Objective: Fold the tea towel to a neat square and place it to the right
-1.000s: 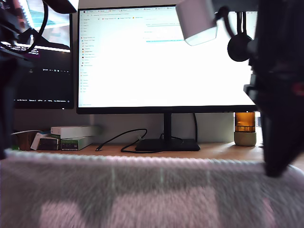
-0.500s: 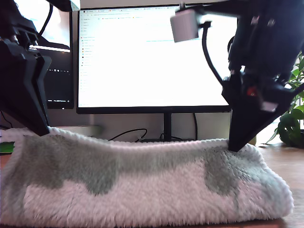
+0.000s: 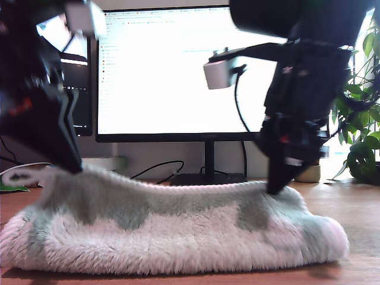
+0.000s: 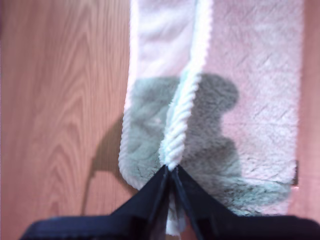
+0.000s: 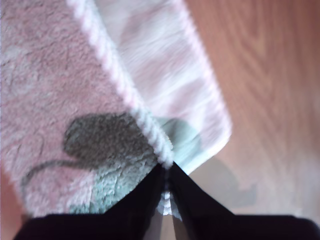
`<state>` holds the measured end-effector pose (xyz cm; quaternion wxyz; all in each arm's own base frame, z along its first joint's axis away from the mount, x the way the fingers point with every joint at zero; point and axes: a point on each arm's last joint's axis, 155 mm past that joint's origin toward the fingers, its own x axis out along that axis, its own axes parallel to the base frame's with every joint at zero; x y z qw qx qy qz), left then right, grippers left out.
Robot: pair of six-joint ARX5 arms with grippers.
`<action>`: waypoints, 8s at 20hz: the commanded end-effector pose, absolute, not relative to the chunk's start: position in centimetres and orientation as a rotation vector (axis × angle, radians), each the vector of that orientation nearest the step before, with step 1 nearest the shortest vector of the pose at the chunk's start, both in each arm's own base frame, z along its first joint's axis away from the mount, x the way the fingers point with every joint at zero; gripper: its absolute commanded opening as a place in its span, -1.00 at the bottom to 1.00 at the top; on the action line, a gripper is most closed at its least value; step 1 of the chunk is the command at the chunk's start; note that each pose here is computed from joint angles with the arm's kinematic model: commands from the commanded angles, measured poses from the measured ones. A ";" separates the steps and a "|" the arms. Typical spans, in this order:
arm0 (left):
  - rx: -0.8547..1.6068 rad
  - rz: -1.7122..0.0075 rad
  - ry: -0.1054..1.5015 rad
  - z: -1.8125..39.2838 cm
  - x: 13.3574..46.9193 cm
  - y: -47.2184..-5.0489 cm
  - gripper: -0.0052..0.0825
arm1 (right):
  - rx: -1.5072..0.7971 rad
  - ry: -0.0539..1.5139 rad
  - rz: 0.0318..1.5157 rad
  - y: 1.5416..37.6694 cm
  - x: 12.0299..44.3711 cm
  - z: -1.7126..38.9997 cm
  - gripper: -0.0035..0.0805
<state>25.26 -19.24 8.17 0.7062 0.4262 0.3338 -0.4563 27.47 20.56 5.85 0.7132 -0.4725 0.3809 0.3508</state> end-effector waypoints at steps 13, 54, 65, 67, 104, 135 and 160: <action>0.926 -0.998 0.712 7.4 27.6 -19.2 -0.94 | -1.038 0.906 0.746 20.3 30.6 3.4 -0.95; 0.296 -0.875 0.552 18.2 26.5 -19.6 -0.94 | -0.415 0.754 0.599 23.9 31.6 14.7 -0.93; 0.156 -0.854 0.512 14.9 24.2 -19.0 -0.94 | -0.488 0.693 0.657 20.6 27.8 10.0 -0.93; 0.156 -0.854 0.527 14.4 24.3 -19.1 -0.94 | -0.494 0.696 0.653 20.4 27.9 9.9 -0.93; 0.131 -0.746 1.184 0.3 23.8 -17.9 -0.94 | -0.612 0.978 0.933 20.2 30.1 0.1 -0.94; 0.311 -0.729 0.956 -0.4 31.5 -20.0 -0.94 | -0.763 1.229 0.944 19.8 23.0 -2.1 -0.94; 0.407 -0.897 0.855 0.0 36.9 -27.9 -0.94 | -0.435 1.443 0.790 21.8 19.0 -2.0 -0.94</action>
